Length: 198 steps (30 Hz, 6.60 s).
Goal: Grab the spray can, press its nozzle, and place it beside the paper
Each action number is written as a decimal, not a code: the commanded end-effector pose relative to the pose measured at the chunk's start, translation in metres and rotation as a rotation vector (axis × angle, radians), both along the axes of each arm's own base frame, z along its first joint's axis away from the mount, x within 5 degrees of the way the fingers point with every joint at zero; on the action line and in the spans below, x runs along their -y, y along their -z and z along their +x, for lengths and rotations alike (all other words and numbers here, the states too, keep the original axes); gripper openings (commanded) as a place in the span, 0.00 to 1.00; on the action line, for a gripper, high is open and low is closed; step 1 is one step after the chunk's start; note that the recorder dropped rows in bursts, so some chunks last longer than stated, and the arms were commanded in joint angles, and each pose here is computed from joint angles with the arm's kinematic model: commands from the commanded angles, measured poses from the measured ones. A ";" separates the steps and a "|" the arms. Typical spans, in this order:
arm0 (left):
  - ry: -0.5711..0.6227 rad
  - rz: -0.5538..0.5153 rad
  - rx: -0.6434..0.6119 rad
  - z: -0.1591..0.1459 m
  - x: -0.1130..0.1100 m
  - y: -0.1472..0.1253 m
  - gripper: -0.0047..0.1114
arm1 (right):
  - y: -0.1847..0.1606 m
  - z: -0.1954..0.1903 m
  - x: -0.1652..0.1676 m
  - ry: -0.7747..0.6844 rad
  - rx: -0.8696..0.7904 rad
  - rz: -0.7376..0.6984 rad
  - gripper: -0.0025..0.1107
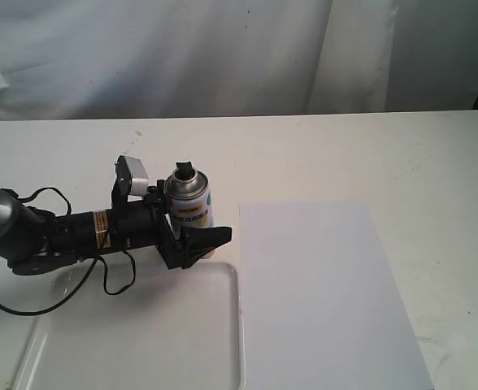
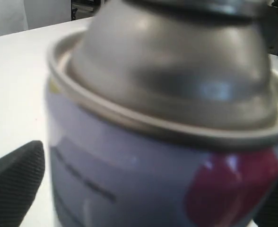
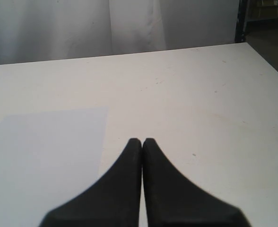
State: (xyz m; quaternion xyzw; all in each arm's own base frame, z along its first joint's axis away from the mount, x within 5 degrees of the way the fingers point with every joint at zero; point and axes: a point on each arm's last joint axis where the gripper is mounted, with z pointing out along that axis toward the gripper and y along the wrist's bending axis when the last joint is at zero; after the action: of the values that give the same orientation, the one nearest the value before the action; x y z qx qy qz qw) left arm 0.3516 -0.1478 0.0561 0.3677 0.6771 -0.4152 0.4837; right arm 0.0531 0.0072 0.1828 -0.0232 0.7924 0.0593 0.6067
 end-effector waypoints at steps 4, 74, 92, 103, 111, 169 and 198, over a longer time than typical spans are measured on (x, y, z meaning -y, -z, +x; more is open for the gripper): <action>-0.031 -0.025 0.004 0.005 0.001 -0.003 0.85 | 0.001 0.000 0.001 0.008 0.003 -0.004 0.02; -0.006 0.562 0.108 -0.082 0.103 -0.152 0.04 | 0.000 0.000 0.001 0.009 0.016 -0.011 0.02; -0.391 0.866 0.318 -0.046 0.073 -0.142 0.04 | -0.039 0.002 0.002 0.034 0.432 0.158 0.02; -0.309 1.104 0.500 -0.042 0.065 -0.140 0.04 | -0.044 0.001 0.003 0.038 0.488 0.164 0.02; -0.257 1.187 0.508 -0.050 0.068 -0.137 0.04 | -0.035 0.002 0.002 0.033 0.371 0.231 0.02; -0.217 1.316 0.537 -0.102 0.147 -0.113 0.04 | 0.016 0.249 -0.086 -0.667 -0.977 0.711 0.02; -0.258 1.374 0.489 -0.093 0.169 -0.090 0.04 | 0.026 0.251 -0.088 -0.666 -0.981 0.680 0.02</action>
State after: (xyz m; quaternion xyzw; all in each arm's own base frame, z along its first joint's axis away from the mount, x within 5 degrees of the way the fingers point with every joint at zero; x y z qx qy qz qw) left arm 0.2585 -0.3128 0.1392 0.6010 0.6860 0.2686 0.3098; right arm 0.3034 0.0946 0.1564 -0.0315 0.8643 0.4931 0.0942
